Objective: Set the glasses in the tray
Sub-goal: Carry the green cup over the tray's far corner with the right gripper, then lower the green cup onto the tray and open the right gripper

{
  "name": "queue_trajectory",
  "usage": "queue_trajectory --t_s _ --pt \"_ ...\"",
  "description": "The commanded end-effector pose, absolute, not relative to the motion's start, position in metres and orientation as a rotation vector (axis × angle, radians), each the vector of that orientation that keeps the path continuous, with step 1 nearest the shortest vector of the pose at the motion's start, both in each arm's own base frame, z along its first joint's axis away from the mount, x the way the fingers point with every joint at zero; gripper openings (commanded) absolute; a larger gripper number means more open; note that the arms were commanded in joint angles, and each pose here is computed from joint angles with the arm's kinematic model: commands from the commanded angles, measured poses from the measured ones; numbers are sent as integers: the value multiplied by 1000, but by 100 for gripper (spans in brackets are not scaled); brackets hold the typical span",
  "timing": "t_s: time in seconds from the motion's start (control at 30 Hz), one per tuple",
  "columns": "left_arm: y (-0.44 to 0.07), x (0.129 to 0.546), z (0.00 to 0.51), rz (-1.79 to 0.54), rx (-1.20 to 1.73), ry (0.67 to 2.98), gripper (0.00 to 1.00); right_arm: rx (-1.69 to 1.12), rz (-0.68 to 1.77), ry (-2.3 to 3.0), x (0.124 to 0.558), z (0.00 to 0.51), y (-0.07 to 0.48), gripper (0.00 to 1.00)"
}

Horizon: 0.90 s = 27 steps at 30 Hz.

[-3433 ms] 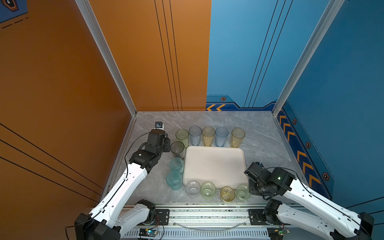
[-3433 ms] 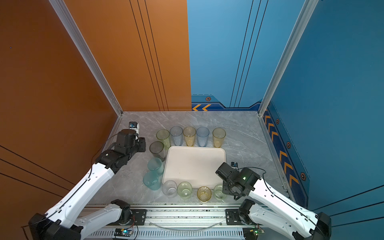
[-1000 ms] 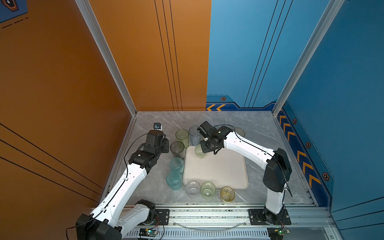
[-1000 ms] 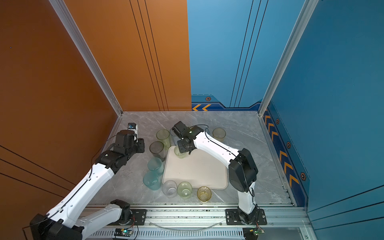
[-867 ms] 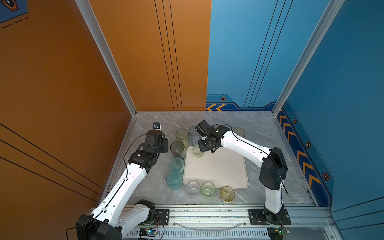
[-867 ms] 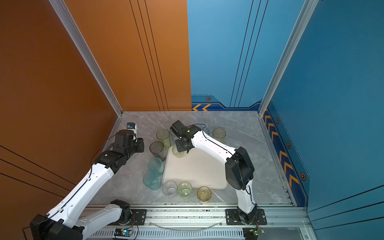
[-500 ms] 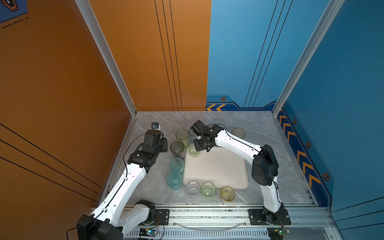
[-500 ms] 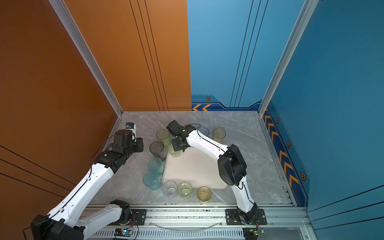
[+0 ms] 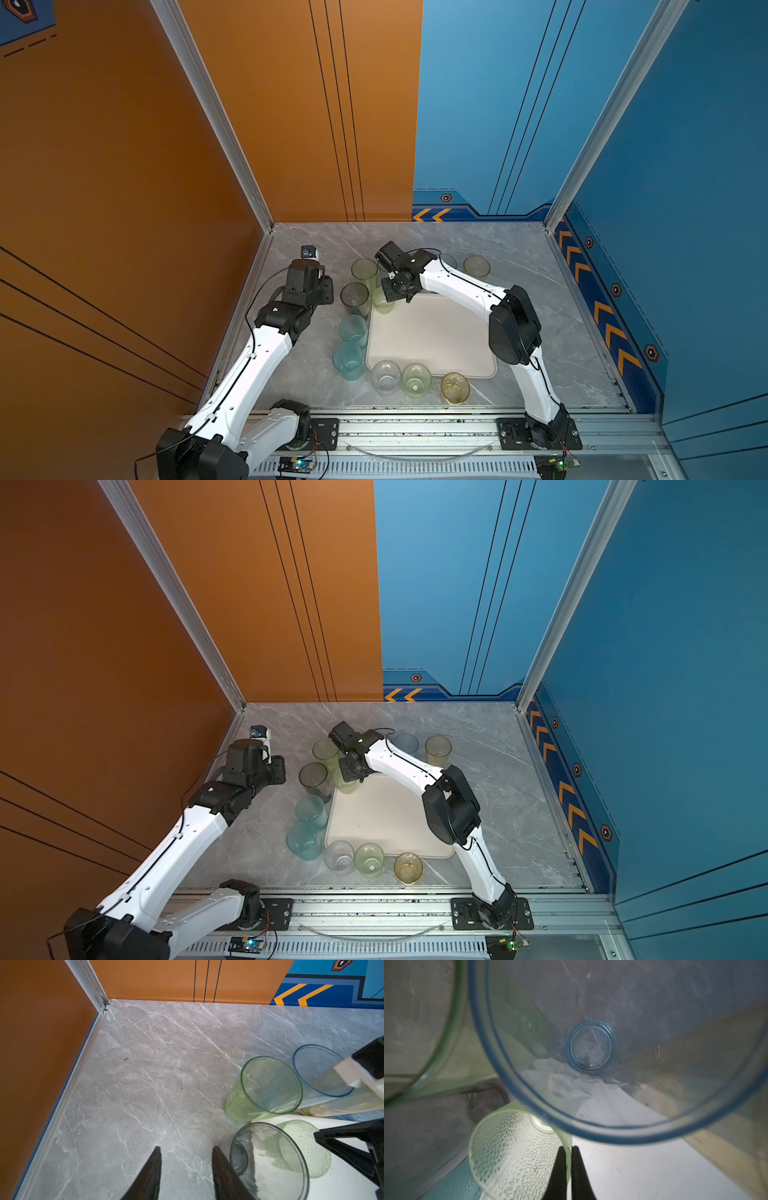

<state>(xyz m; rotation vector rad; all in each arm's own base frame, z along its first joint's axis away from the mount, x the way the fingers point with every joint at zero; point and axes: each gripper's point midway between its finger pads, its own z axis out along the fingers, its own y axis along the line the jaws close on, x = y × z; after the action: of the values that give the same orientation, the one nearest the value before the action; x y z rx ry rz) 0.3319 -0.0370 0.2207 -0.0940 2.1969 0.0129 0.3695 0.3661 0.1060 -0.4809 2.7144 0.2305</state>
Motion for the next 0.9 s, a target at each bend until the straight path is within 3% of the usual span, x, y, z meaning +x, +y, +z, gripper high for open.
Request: queue_trajectory --t_s 0.0,0.6,0.87 --pt "-37 333 215 3 -74 2206 42 -486 246 2700 378 110 369 0" --pt "-35 334 213 3 -81 2215 42 -487 261 2737 378 99 367 7" --pt "-35 334 213 1 -82 2215 42 -486 267 2743 376 99 367 16"
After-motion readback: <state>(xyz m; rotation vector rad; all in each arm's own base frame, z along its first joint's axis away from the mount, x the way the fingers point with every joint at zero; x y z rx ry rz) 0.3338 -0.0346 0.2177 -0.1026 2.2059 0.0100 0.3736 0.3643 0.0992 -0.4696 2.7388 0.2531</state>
